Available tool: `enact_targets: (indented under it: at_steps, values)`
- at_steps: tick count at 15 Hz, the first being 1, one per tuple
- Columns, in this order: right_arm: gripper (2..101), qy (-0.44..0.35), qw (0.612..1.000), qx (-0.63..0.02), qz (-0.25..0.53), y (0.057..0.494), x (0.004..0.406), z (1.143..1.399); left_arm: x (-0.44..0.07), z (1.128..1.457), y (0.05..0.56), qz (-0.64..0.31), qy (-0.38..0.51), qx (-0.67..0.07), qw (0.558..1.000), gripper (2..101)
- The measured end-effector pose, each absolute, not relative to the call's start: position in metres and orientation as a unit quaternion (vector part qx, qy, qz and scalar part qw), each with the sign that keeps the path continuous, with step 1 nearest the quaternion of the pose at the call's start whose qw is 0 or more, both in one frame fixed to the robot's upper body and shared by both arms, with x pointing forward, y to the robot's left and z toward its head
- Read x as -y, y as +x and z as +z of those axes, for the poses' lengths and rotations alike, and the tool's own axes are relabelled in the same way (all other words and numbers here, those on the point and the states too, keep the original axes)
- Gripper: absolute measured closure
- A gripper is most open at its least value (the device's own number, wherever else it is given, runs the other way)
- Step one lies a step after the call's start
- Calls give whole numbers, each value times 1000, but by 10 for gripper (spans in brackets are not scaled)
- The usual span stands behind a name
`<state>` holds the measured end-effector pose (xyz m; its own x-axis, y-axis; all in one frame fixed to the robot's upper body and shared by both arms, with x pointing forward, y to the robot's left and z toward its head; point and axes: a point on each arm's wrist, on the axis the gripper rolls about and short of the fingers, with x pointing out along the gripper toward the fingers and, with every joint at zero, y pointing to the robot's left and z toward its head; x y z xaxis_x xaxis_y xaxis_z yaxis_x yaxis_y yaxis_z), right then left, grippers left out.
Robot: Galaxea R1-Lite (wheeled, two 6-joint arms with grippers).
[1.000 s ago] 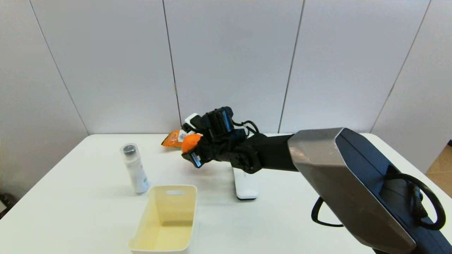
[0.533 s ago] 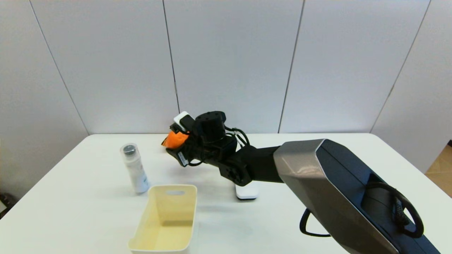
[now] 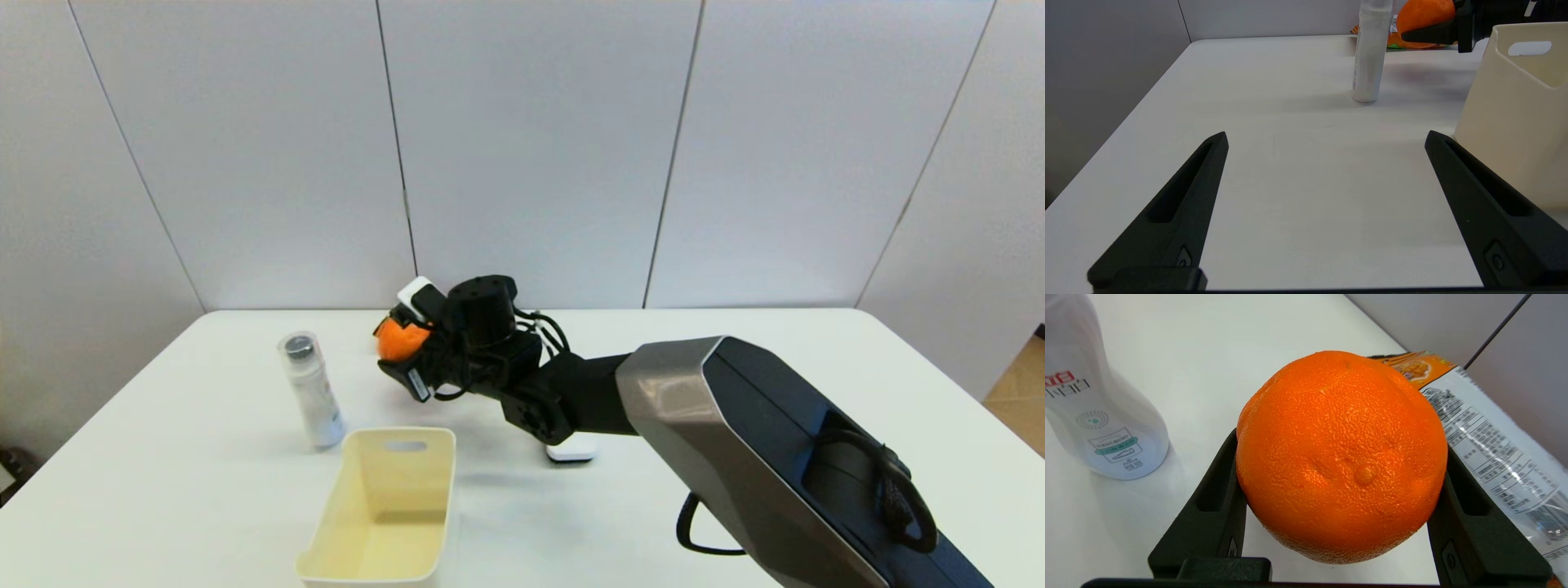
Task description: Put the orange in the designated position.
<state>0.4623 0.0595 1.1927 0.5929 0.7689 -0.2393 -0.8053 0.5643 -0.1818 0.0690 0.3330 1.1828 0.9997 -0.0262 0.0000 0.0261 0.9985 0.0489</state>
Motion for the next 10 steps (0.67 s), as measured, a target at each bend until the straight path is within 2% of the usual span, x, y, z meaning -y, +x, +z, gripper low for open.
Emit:
enact_targets:
  at_steps: [10]
  values:
    - [351, -134, 875, -53, 462, 451, -76, 1179, -333, 1183, 69, -13, 24, 0, 1000, 53]
